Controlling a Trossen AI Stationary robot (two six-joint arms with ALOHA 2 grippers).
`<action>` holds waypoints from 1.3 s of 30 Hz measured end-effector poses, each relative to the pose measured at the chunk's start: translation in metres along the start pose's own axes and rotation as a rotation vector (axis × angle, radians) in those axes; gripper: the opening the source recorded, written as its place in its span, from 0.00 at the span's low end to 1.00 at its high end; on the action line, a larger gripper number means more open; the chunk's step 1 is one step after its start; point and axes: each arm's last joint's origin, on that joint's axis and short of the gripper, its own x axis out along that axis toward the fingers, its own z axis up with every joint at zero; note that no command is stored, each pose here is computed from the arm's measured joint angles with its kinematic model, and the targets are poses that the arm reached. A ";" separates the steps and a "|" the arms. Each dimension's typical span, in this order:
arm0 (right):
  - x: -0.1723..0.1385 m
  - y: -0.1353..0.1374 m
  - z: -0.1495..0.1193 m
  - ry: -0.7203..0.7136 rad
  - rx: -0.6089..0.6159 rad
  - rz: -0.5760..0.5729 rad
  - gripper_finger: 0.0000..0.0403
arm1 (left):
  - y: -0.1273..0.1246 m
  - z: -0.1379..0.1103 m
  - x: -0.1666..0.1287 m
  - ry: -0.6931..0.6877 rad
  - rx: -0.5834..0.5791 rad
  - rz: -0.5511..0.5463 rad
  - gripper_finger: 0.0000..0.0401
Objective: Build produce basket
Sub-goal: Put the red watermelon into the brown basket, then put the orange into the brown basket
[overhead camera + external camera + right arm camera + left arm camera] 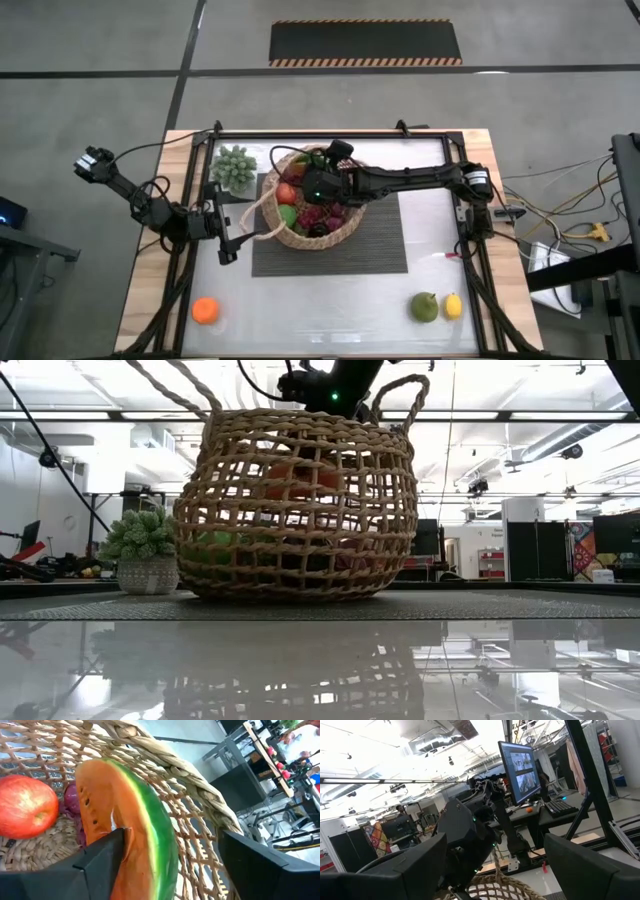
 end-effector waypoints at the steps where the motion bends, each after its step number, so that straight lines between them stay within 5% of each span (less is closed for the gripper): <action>1: 0.000 0.000 0.001 -0.001 0.009 0.000 0.77 | 0.000 0.000 0.000 0.000 0.000 0.000 0.79; 10: -0.008 -0.001 0.009 -0.030 0.066 0.216 0.81 | 0.000 0.000 0.000 0.000 0.000 0.000 0.79; 18: -0.020 -0.019 0.023 -0.024 0.196 0.137 0.81 | 0.000 0.000 0.000 0.002 0.002 -0.001 0.79; 21: -0.027 -0.023 0.022 0.033 0.092 0.282 0.81 | 0.000 0.000 0.000 0.002 0.002 -0.001 0.79; 23: -0.032 -0.029 0.025 0.042 0.168 0.218 0.81 | 0.000 0.000 0.000 0.002 -0.002 -0.001 0.79; 31: -0.062 -0.050 0.038 0.018 0.112 0.298 0.81 | -0.014 -0.001 0.016 0.041 0.009 -0.022 0.79; 39: -0.125 -0.039 0.034 -0.057 0.017 0.588 0.81 | -0.033 0.001 0.036 0.081 0.057 -0.047 0.79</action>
